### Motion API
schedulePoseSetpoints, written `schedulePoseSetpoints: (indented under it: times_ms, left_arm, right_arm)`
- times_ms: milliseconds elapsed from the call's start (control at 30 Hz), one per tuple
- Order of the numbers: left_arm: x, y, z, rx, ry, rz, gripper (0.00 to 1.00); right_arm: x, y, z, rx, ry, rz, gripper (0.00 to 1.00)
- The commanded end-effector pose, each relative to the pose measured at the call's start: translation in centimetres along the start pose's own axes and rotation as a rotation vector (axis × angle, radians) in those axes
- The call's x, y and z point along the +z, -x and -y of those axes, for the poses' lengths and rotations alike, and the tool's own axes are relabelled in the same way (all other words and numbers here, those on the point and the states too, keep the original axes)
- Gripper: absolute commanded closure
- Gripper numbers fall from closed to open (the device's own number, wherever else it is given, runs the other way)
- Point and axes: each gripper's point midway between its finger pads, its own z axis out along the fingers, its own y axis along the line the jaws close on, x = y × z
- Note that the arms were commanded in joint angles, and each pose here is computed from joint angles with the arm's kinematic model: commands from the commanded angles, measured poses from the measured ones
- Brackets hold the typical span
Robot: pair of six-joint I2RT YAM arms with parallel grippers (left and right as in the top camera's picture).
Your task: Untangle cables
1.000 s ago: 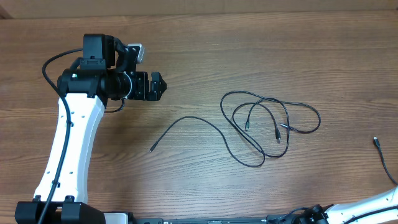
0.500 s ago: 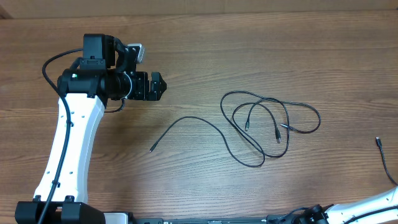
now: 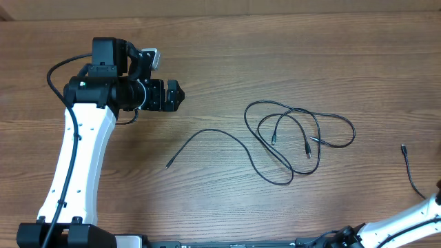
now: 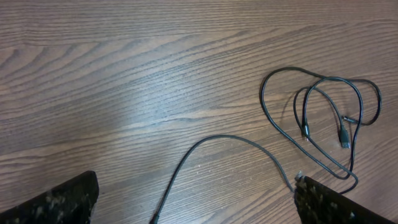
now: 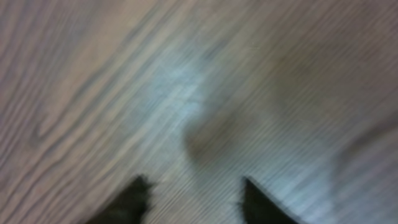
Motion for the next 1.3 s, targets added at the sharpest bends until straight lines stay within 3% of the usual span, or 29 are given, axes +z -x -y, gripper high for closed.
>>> schedulePoseSetpoints:
  times_ms: [0,33,67,367,500,733,867,1100,1267]
  left_arm:
    - [-0.1,0.2,0.3,0.020,-0.003,0.006,0.00]
    - [-0.1,0.2,0.3,0.020,-0.003,0.006,0.00]
    - [-0.1,0.2,0.3,0.020,-0.003,0.006,0.00]
    - [-0.1,0.2,0.3,0.020,-0.003,0.006,0.00]
    - [-0.1,0.2,0.3,0.020,-0.003,0.006,0.00]
    - [-0.1,0.2,0.3,0.020,-0.003,0.006,0.00]
    - [-0.1,0.2,0.3,0.020,-0.003,0.006,0.00]
    - [-0.1,0.2,0.3,0.020,-0.003,0.006,0.00]
    - [-0.1,0.2,0.3,0.020,-0.003,0.006,0.00]
  right_arm:
    - [0.2,-0.1,0.6,-0.017,-0.069,-0.012,0.12]
    - [-0.1,-0.1,0.5,-0.018,-0.069,-0.019,0.02]
    - [-0.6,-0.2,0.4,-0.017,-0.069,-0.031,0.00]
    - [-4.2,0.6,2.3,0.046,-0.092,-0.045,0.00]
    - [-6.4,0.2,4.4,0.044,-0.235,-0.081,0.00]
    - [-6.5,-2.5,8.5,0.112,-0.310,-0.160,0.00]
    - [-4.5,-4.0,10.7,0.189,-0.253,-0.159,0.00]
    - [-3.4,-3.6,8.0,0.191,-0.081,-0.133,0.02]
    - [-2.4,-4.3,6.6,0.161,-0.077,-0.163,0.02]
